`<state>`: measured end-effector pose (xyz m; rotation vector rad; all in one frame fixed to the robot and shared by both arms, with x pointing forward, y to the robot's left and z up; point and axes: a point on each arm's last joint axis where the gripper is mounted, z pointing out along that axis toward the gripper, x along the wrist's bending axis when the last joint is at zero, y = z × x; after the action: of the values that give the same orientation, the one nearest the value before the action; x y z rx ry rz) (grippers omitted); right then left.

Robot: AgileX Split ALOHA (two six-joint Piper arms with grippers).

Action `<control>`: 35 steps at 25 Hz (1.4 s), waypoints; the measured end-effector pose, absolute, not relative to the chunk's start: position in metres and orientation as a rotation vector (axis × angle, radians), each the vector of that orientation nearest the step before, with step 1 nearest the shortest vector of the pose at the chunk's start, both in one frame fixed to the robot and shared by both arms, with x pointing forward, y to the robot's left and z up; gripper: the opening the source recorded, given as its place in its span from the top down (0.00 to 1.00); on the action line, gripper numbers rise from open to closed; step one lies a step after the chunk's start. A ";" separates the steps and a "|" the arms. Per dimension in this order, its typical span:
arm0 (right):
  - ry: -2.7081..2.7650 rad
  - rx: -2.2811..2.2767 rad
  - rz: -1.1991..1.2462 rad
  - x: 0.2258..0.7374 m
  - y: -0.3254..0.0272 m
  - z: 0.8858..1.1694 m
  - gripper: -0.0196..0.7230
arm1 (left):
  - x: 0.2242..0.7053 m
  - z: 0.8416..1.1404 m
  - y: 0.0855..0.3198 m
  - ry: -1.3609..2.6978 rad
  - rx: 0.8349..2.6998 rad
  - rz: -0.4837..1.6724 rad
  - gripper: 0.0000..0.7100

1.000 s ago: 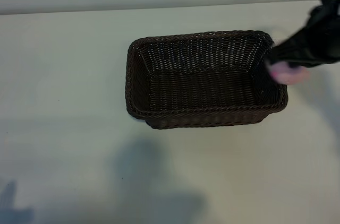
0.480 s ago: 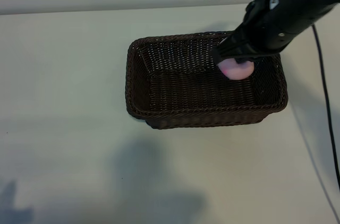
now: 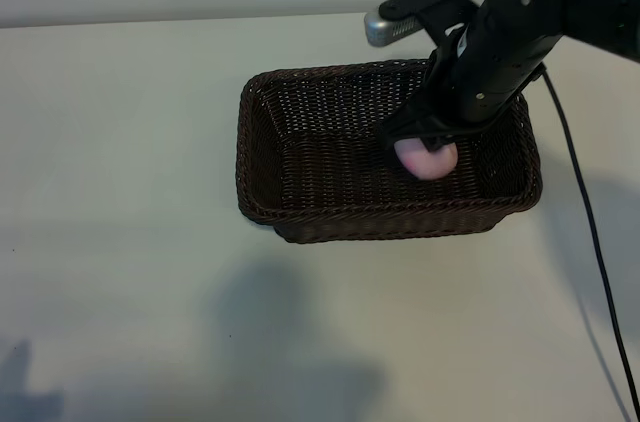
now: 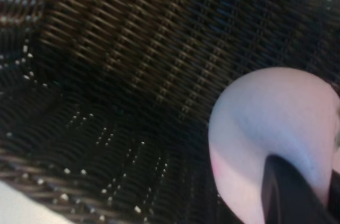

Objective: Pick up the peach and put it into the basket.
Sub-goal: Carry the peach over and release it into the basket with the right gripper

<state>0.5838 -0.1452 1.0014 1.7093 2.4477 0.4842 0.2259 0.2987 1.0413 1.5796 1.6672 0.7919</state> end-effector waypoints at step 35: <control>2.446 1.688 0.468 0.592 -0.143 0.996 0.26 | 0.226 1.041 0.299 1.667 1.580 0.792 0.30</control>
<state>0.5919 -0.1434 0.9959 1.6882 2.4460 0.4677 0.2259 0.2987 1.0413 1.5796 1.6672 0.7919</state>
